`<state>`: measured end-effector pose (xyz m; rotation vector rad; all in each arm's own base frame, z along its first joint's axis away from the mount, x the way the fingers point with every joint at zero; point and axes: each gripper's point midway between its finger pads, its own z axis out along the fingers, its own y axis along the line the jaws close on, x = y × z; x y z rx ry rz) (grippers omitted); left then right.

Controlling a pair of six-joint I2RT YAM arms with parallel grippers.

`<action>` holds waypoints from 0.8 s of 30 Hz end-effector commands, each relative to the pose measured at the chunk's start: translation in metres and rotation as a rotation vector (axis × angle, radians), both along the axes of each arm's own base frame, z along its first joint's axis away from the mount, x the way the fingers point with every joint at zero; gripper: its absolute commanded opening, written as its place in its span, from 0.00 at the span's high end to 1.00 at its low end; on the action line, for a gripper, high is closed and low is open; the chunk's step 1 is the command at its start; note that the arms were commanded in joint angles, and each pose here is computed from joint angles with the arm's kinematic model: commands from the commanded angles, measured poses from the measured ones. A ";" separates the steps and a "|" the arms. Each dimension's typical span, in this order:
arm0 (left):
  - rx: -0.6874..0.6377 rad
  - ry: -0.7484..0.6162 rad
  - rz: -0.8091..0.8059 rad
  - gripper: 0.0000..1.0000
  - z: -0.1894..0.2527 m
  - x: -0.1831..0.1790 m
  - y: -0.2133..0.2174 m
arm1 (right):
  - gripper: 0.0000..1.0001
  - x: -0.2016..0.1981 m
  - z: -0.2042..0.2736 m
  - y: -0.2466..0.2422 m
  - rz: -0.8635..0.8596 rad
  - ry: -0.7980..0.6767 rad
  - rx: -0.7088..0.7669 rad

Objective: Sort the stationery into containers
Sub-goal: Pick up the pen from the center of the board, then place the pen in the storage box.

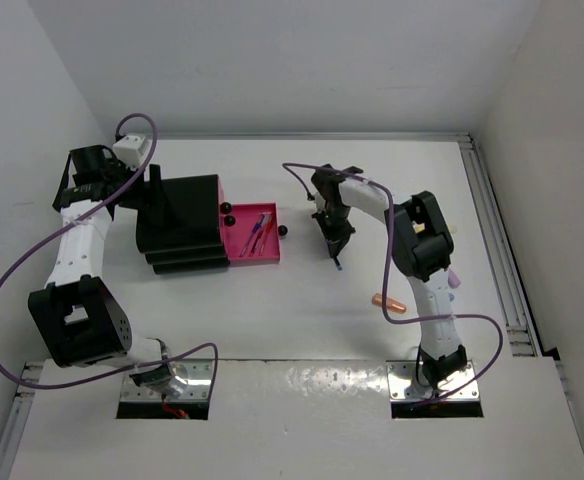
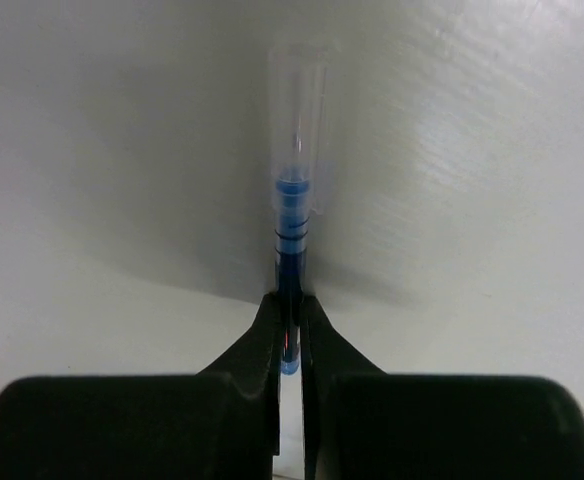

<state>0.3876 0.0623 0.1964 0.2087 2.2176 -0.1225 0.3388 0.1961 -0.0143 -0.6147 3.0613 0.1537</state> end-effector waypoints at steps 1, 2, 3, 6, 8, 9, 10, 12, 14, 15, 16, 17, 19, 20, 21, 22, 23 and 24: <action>0.013 0.226 0.040 0.21 -0.057 -0.036 0.010 | 1.00 0.022 0.006 0.017 -0.016 -0.067 0.038; 0.014 0.225 0.040 0.21 -0.056 -0.036 0.010 | 1.00 0.025 0.018 0.029 -0.022 -0.070 0.093; 0.016 0.222 0.043 0.21 -0.055 -0.036 0.010 | 1.00 0.028 0.032 0.037 -0.035 -0.075 0.135; 0.012 0.223 0.036 0.21 -0.056 -0.036 0.009 | 1.00 0.058 0.106 0.088 -0.111 -0.177 0.387; 0.004 0.228 0.034 0.21 -0.057 -0.036 0.008 | 1.00 0.072 0.137 0.115 -0.114 -0.251 0.507; 0.002 0.225 0.031 0.21 -0.056 -0.035 0.008 | 1.00 0.078 0.153 0.126 -0.113 -0.286 0.550; 0.000 0.226 0.030 0.21 -0.056 -0.034 0.008 | 1.00 0.082 0.166 0.141 -0.123 -0.318 0.595; -0.002 0.228 0.027 0.21 -0.054 -0.033 0.008 | 1.00 0.083 0.179 0.162 -0.159 -0.326 0.653; -0.002 0.227 0.023 0.21 -0.053 -0.032 0.007 | 1.00 0.090 0.184 0.177 -0.200 -0.333 0.719; -0.001 0.228 0.022 0.21 -0.053 -0.032 0.008 | 1.00 0.085 0.178 0.185 -0.250 -0.288 0.742; -0.002 0.225 0.020 0.21 -0.052 -0.031 0.007 | 1.00 0.089 0.174 0.192 -0.261 -0.289 0.764; -0.004 0.228 0.022 0.21 -0.052 -0.031 0.007 | 1.00 0.089 0.174 0.199 -0.272 -0.280 0.775; -0.004 0.224 0.019 0.21 -0.050 -0.031 0.007 | 1.00 0.084 0.167 0.212 -0.309 -0.233 0.776; -0.005 0.225 0.018 0.21 -0.051 -0.031 0.007 | 1.00 0.084 0.158 0.216 -0.324 -0.213 0.769; -0.002 0.229 0.020 0.21 -0.052 -0.032 0.007 | 1.00 0.078 0.155 0.223 -0.323 -0.201 0.767; 0.000 0.228 0.019 0.21 -0.052 -0.032 0.007 | 1.00 0.076 0.153 0.228 -0.320 -0.202 0.771; 0.001 0.226 0.018 0.21 -0.051 -0.032 0.007 | 1.00 0.073 0.146 0.230 -0.323 -0.189 0.764; 0.004 0.224 0.020 0.21 -0.050 -0.033 0.008 | 1.00 0.067 0.142 0.233 -0.328 -0.172 0.760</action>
